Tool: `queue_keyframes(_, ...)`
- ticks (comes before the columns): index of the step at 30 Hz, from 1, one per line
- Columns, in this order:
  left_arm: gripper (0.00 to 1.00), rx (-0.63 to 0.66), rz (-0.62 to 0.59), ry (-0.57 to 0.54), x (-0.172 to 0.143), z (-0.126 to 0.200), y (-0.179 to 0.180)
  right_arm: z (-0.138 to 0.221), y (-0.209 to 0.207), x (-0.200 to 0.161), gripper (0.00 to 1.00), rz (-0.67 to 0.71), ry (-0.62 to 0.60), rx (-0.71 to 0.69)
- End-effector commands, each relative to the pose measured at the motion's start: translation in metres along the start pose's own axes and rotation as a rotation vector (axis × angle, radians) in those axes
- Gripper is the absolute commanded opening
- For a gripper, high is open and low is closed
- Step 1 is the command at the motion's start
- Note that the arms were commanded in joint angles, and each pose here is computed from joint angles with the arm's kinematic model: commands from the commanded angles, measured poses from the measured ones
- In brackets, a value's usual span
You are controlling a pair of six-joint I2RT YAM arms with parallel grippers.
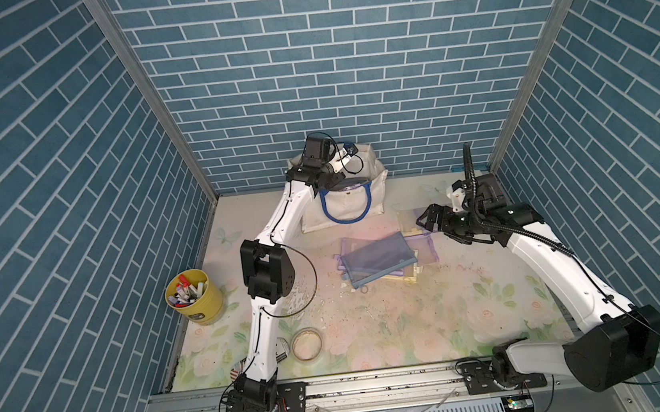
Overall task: Put the pencil pouch into the canvas bag
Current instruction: Place the pencil pouch in the canvas bag, then adjust the pencil pouch in the pencil pouch.
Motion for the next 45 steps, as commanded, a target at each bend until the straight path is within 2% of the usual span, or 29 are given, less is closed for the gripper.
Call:
queue_keyframes(1,0.64,0.084,0.096,-0.103,0.034,0.055,0.039,-0.003,-0.011,-0.005,0.99,-0.031,0.007,-0.045)
queue_keyframes(4,0.71,0.096,0.210,-0.178,0.053,0.097,0.051,-0.014,-0.016,-0.007,0.99,-0.070,0.028,-0.055)
queue_keyframes(5,0.77,0.105,0.259,-0.195,0.056,0.111,0.053,-0.019,-0.016,-0.008,0.99,-0.084,0.034,-0.047)
queue_keyframes(7,0.97,0.146,0.350,-0.204,0.057,0.136,0.052,-0.030,-0.018,-0.010,0.99,-0.122,0.036,-0.034)
queue_keyframes(8,0.99,0.163,0.380,-0.201,0.058,0.149,0.046,-0.037,-0.021,-0.011,0.99,-0.150,0.037,-0.030)
queue_keyframes(11,0.99,0.106,0.492,-0.205,0.053,0.178,0.008,-0.059,-0.028,-0.017,0.99,-0.217,0.061,-0.014)
queue_keyframes(13,0.99,-0.007,0.588,-0.210,0.045,0.189,-0.028,-0.074,-0.033,-0.020,0.99,-0.247,0.084,-0.016)
queue_keyframes(16,0.99,-0.180,0.685,-0.143,0.028,0.194,-0.098,-0.095,-0.036,-0.024,0.99,-0.260,0.123,-0.005)
queue_keyframes(20,1.00,-0.367,0.854,-0.058,-0.002,0.184,-0.167,-0.117,-0.033,-0.034,0.97,-0.271,0.196,0.041)
queue_keyframes(23,0.99,-0.440,0.880,-0.023,-0.012,0.166,-0.193,-0.125,-0.040,-0.047,0.97,-0.274,0.245,0.031)
queue_keyframes(26,0.99,-0.469,0.884,0.037,-0.025,0.138,-0.209,-0.133,-0.046,-0.057,0.97,-0.286,0.274,0.031)
queue_keyframes(29,0.99,-0.498,0.946,0.090,-0.044,0.107,-0.216,-0.142,-0.050,-0.063,0.97,-0.302,0.283,0.041)
queue_keyframes(32,0.99,-0.512,0.942,0.095,-0.048,0.088,-0.221,-0.148,-0.058,-0.067,0.96,-0.311,0.268,0.004)
queue_keyframes(38,0.99,-0.555,0.972,0.124,-0.060,0.047,-0.250,-0.164,-0.055,-0.066,0.95,-0.315,0.258,0.019)
queue_keyframes(41,0.99,-0.572,0.996,0.126,-0.063,0.037,-0.261,-0.172,-0.054,-0.066,0.94,-0.306,0.281,0.021)
queue_keyframes(45,0.98,-0.592,0.996,0.170,-0.073,0.042,-0.279,-0.180,-0.056,-0.067,0.93,-0.292,0.297,0.015)
Point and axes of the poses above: each gripper's point midway between its finger pads, its own z axis back along the fingers, its own y axis along the line the jaws close on, x = y × z, the point moved 1 cm from there along z, back along the fingers, and after that the axes turned 4 degrees about -z, right-handed, at the moved point
